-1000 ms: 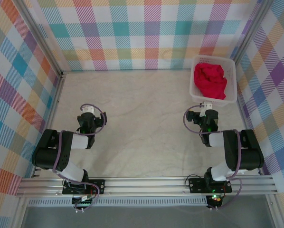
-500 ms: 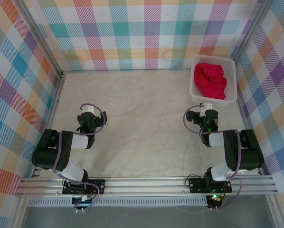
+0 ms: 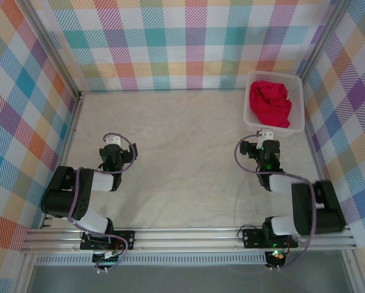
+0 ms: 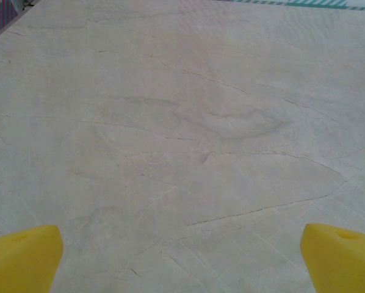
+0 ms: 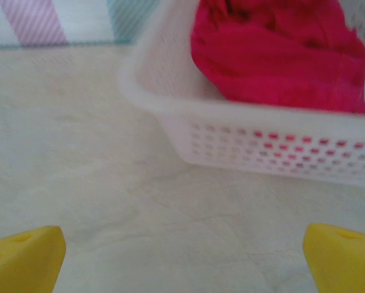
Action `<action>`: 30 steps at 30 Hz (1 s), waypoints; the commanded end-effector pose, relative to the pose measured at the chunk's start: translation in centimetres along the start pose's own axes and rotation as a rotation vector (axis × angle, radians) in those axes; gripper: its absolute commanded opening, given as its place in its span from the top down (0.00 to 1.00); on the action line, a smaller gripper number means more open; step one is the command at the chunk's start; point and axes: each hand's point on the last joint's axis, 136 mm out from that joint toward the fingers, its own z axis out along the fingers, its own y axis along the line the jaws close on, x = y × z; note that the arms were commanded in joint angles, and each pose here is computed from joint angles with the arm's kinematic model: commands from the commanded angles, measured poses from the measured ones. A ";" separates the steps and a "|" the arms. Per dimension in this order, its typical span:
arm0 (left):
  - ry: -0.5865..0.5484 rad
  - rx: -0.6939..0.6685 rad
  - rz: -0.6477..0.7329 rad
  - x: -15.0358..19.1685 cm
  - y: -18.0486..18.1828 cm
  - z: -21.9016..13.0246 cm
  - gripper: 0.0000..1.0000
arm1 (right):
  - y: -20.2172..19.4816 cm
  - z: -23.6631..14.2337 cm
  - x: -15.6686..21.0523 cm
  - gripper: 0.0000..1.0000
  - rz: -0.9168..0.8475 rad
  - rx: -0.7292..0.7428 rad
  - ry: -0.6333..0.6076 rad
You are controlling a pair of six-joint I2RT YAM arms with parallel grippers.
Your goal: Fold the inside-out t-shirt
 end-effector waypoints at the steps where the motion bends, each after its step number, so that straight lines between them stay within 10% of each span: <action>1: -0.045 -0.005 0.010 -2.0 0.1 -0.1 0.00 | -0.3 -1.9 -3.3 0.00 0.143 0.070 0.066; 6: 0.131 -0.086 -0.134 -7.5 0.7 -4.0 0.00 | -4.4 -3.3 -5.2 0.00 0.493 0.375 0.174; 11: 0.159 0.232 -0.218 -11.6 -4.6 -7.7 0.00 | -3.3 0.6 -9.1 0.00 0.560 0.214 0.141; 20: 0.134 -0.108 -0.484 -10.1 2.2 -10.8 0.00 | -5.1 10.6 -9.0 0.01 0.757 0.311 0.305; 30: 0.178 -0.039 -0.471 -10.0 1.0 -10.2 0.00 | -6.2 20.0 -4.5 0.12 0.985 0.401 0.448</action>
